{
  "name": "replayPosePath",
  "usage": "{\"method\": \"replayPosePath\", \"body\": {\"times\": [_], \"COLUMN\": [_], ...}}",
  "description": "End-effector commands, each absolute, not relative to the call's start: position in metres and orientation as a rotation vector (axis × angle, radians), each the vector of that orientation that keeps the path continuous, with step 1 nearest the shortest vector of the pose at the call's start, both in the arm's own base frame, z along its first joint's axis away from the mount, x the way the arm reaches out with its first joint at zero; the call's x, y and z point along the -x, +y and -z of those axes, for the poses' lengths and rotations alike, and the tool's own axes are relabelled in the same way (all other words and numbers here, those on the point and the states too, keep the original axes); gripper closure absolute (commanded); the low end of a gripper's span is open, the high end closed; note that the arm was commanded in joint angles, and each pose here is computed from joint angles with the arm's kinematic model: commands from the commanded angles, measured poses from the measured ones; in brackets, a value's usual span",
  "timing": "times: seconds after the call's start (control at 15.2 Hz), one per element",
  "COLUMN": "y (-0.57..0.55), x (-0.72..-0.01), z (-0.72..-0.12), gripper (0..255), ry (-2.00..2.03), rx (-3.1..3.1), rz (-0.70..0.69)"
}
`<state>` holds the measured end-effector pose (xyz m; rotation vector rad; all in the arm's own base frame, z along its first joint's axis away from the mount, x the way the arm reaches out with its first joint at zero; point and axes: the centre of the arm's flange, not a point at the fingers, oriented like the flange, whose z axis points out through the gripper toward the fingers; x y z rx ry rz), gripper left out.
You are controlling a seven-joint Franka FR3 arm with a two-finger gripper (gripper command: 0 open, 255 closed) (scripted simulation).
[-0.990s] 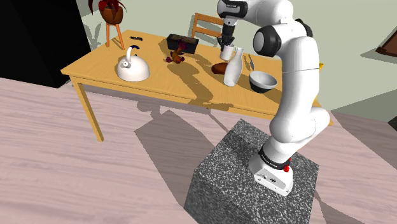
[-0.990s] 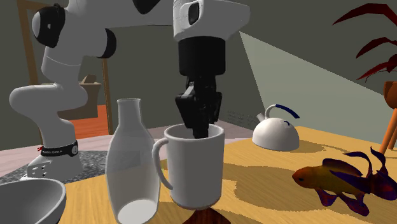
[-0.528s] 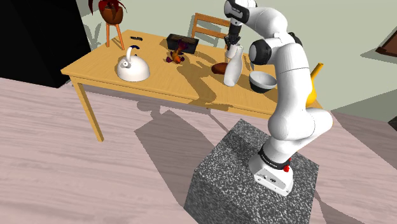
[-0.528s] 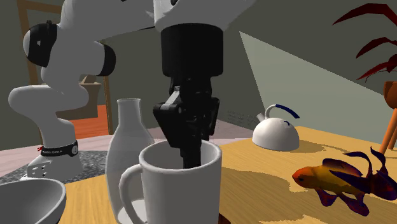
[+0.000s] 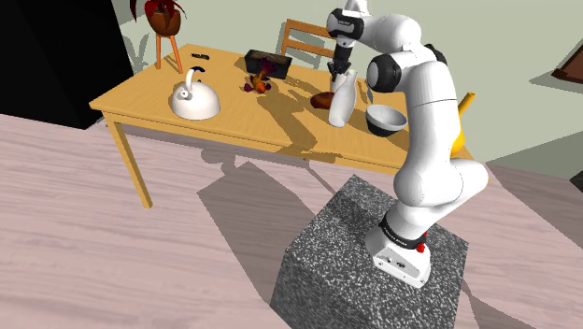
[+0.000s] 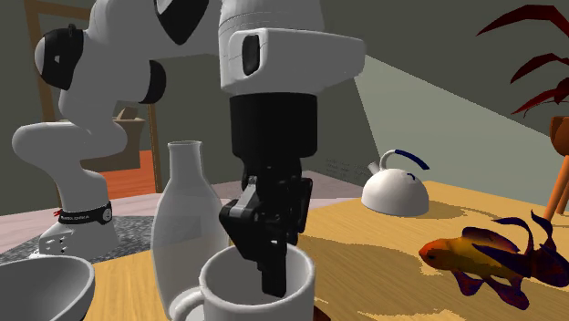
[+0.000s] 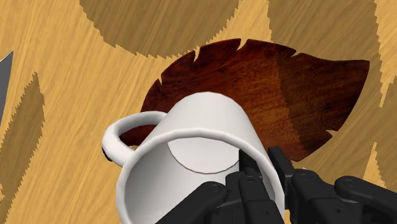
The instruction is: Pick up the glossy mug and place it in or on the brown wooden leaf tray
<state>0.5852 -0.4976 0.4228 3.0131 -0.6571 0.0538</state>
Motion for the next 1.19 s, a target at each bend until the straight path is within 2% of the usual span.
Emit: {"method": "replayPosePath", "body": {"times": [0.0, 0.4, 0.92, 0.99, 1.12], "y": [-0.497, -0.497, -0.497, -0.497, -0.497], "x": [-0.586, -0.586, -0.586, -0.586, -0.586], "z": [-0.412, -0.381, -0.381, -0.381, -0.381], "gripper": [255, 255, 255, 0, 0], "ry": [-0.657, -0.657, -0.657, -0.657, -0.657], "rx": [-3.013, -3.013, -3.013, -3.013, -3.013], "rz": [-0.055, -0.055, -0.055, -0.055, -0.055]}}
